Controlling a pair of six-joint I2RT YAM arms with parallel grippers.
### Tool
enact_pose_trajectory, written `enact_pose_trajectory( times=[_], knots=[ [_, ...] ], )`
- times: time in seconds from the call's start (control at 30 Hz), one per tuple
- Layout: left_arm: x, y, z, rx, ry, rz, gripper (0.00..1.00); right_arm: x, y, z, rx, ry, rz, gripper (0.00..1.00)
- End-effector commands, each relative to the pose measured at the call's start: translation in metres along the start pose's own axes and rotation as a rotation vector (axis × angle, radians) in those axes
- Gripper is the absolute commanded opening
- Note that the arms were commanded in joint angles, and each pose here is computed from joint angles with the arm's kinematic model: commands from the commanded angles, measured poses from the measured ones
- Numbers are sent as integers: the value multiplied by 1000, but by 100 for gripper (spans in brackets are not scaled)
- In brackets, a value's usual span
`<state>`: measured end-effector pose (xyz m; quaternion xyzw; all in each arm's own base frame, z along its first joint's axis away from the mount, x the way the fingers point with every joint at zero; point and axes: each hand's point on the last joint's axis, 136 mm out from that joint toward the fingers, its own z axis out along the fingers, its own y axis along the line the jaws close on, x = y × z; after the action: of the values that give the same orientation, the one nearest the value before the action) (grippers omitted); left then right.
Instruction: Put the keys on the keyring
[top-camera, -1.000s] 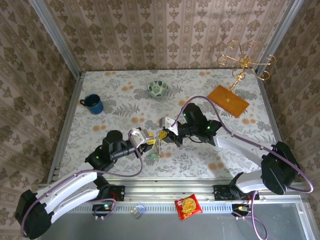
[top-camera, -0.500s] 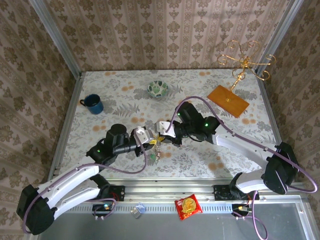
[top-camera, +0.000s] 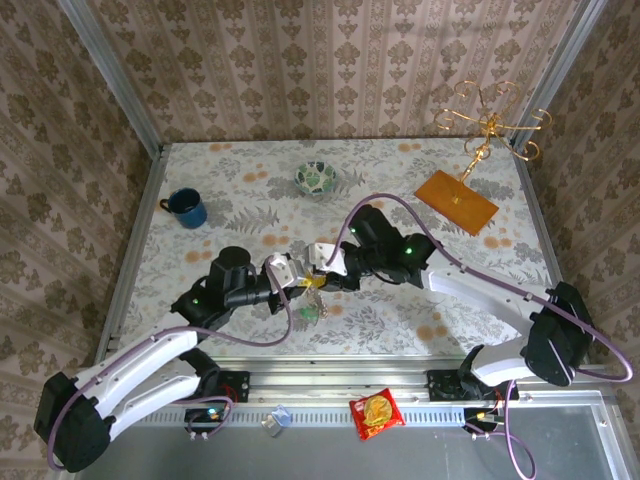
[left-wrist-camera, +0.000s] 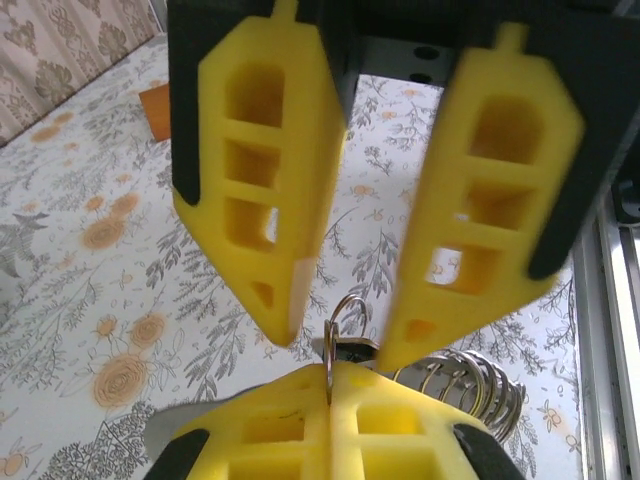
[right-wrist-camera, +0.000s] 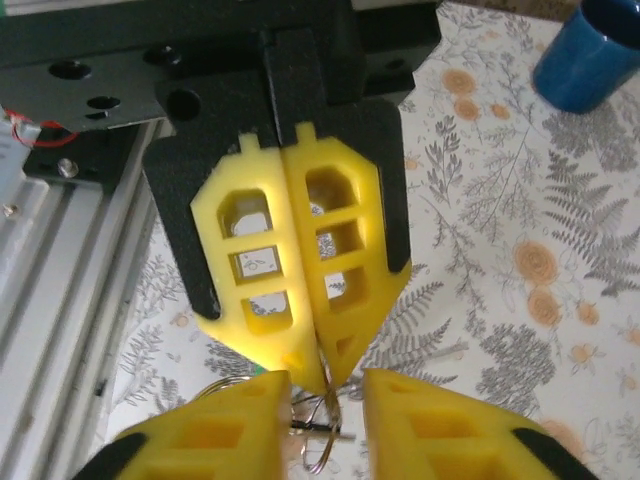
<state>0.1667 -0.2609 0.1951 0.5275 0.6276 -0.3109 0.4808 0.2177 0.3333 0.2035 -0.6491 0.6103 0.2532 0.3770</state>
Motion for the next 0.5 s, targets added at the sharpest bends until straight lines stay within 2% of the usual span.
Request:
enact_pose_trajectory(
  times=[0.0,0.2,0.47],
  knots=[
    [-22,1,-5,-6,-102,28,0,-3,-5,-18,31,-65,123,34],
    [-19,0,-4,-14,-136,39,0,7,-1,-19,46,-88,245,35],
    [-18,1,-3,-16,-139,42,0,2,3,-11,-5,-132,282,33]
  ],
)
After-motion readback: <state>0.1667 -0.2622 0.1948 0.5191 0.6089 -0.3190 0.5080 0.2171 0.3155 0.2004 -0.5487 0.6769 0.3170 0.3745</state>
